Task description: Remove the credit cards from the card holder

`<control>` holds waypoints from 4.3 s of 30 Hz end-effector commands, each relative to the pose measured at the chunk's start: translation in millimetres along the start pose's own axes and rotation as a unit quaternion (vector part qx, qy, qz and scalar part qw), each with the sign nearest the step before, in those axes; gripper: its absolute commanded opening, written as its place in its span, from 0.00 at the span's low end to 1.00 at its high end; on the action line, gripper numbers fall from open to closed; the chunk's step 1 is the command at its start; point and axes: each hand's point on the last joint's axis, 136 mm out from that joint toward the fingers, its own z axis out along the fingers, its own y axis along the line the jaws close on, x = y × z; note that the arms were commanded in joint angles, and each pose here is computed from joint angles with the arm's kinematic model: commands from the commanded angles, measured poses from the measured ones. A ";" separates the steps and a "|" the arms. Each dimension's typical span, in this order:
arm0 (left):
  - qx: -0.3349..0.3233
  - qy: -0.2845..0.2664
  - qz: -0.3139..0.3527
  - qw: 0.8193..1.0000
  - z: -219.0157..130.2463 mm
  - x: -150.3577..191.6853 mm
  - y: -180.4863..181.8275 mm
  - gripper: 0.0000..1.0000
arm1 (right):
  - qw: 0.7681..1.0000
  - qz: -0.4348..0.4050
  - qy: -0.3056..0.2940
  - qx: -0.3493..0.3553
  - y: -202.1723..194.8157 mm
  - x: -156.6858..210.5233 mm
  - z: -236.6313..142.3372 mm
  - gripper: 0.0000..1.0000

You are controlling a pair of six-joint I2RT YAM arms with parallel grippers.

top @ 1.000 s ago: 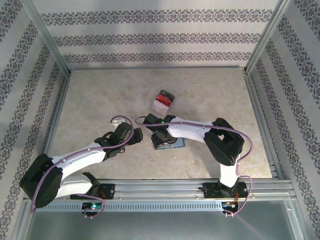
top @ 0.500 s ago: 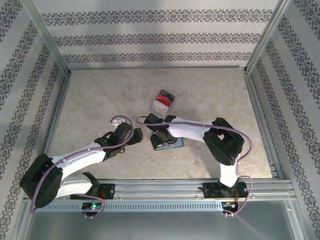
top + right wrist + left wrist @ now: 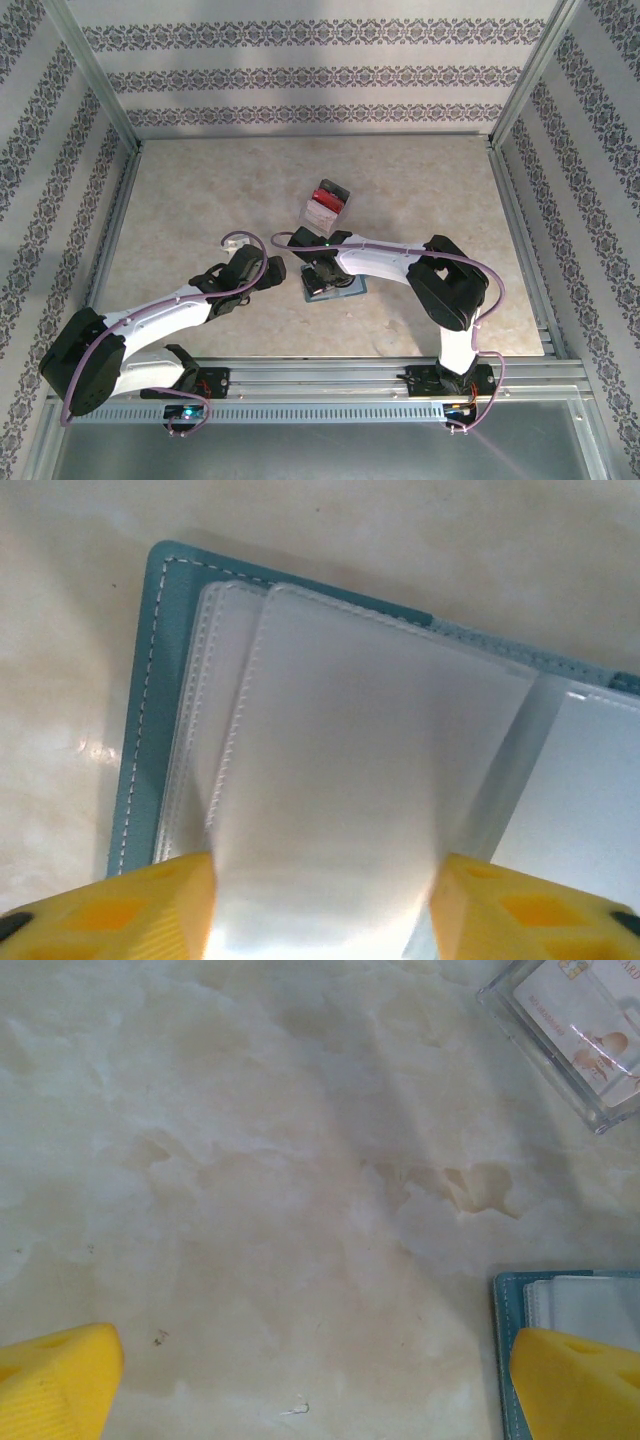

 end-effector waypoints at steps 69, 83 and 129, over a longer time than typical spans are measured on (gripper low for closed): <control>-0.001 -0.021 -0.046 0.999 -6.4 -13.4 13.9 0.99 | 0.999 -0.024 -0.020 -0.005 20.5 1.9 -9.5 0.67; 0.005 -0.017 -0.040 0.999 -6.5 -14.4 9.6 0.99 | 1.000 -0.010 -0.003 -0.002 7.9 9.2 9.5 0.52; 0.022 -0.025 -0.023 0.999 -19.2 -29.0 -3.8 0.99 | 0.991 0.070 -0.057 0.094 -102.3 11.2 -31.0 0.35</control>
